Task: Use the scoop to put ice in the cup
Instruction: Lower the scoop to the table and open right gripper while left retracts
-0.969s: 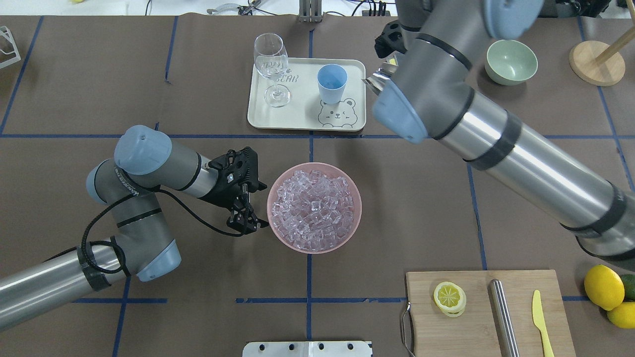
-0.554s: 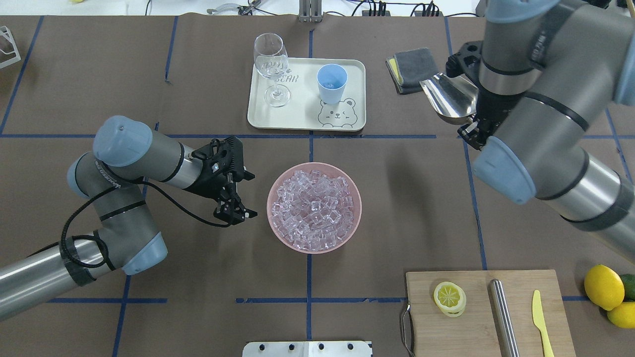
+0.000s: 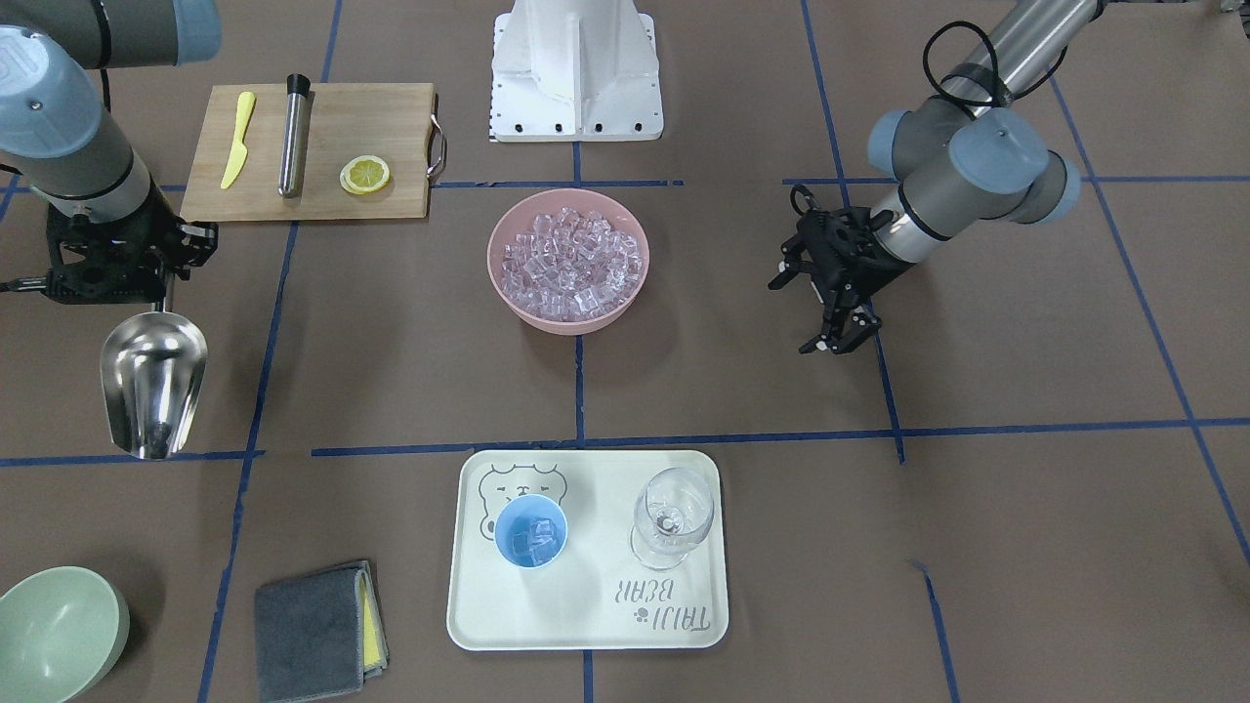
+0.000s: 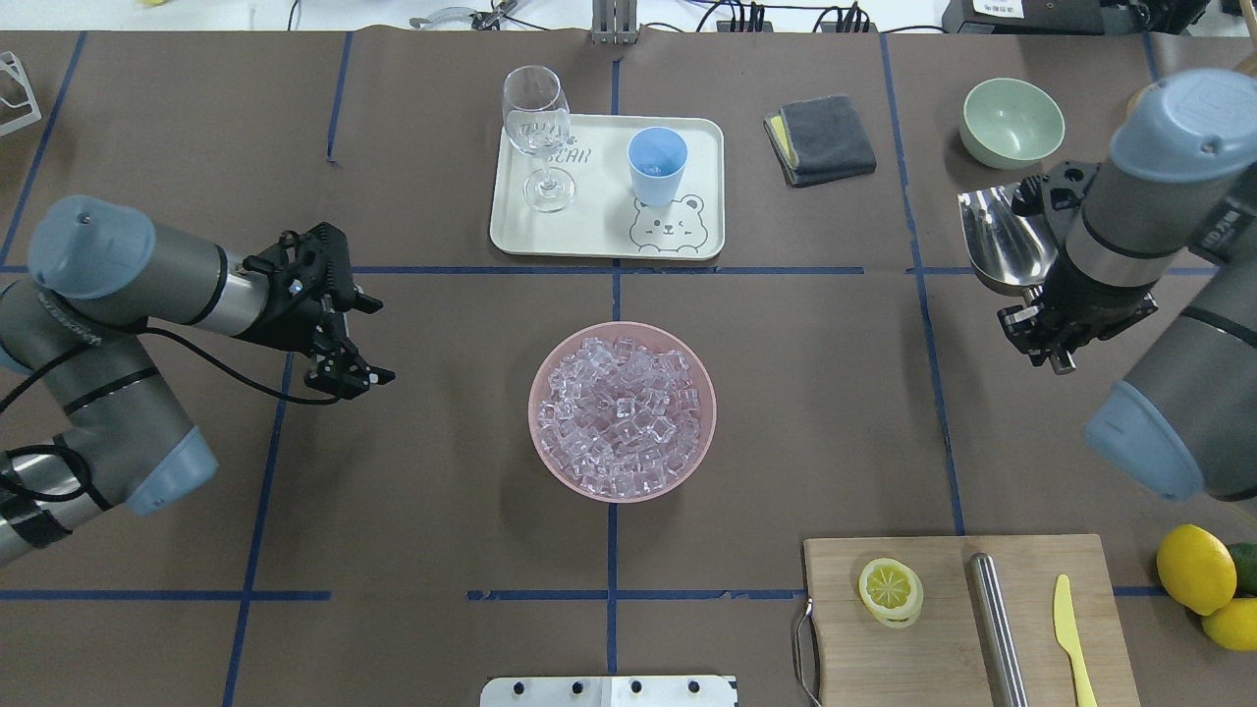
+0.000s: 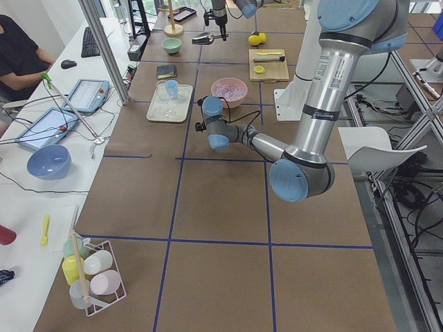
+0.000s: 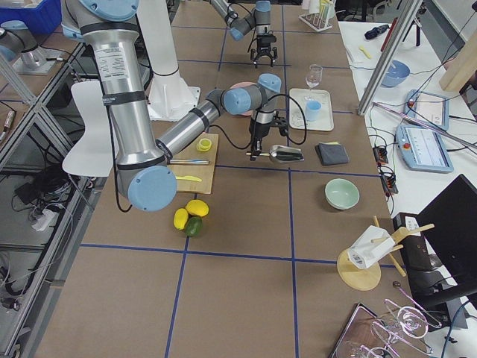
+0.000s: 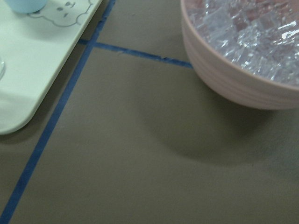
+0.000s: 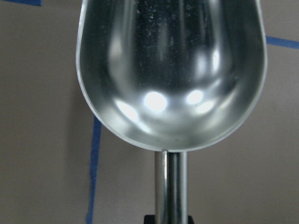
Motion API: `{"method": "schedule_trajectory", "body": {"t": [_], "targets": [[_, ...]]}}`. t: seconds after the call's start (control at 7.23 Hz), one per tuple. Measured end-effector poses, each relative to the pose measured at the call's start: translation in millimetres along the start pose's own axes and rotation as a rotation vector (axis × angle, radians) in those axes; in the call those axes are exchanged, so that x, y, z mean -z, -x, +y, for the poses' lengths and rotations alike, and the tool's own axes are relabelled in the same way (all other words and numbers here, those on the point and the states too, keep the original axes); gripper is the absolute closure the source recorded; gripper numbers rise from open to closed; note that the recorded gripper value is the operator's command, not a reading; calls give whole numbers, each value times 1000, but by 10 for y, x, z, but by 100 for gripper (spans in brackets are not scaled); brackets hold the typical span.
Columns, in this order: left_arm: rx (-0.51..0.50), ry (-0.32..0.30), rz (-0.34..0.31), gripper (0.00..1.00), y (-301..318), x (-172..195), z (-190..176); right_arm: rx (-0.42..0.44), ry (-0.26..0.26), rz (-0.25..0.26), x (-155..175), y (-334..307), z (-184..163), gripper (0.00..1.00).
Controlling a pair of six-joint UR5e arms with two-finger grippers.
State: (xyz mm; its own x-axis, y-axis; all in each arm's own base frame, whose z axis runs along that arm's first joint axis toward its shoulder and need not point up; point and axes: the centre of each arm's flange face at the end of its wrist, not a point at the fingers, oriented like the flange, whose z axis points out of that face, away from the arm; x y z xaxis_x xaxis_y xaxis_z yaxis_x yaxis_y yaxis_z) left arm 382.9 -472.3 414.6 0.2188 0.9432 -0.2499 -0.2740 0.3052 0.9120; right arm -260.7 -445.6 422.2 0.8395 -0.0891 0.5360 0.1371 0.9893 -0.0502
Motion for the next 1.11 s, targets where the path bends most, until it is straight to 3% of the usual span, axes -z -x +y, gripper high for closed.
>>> {"method": "schedule_trajectory", "body": {"t": [0.42,0.83,1.11], "targets": [[265,90,-161,0,505,585,1024,-3,15,-17,-419,-333,257,100],[379,165,-236,0,699,909,1672,-47,14,-64,-733,66,418,100],[425,192,-261,0,792,1001,1869,-57,13,-83,-863,181,469,100]]}}
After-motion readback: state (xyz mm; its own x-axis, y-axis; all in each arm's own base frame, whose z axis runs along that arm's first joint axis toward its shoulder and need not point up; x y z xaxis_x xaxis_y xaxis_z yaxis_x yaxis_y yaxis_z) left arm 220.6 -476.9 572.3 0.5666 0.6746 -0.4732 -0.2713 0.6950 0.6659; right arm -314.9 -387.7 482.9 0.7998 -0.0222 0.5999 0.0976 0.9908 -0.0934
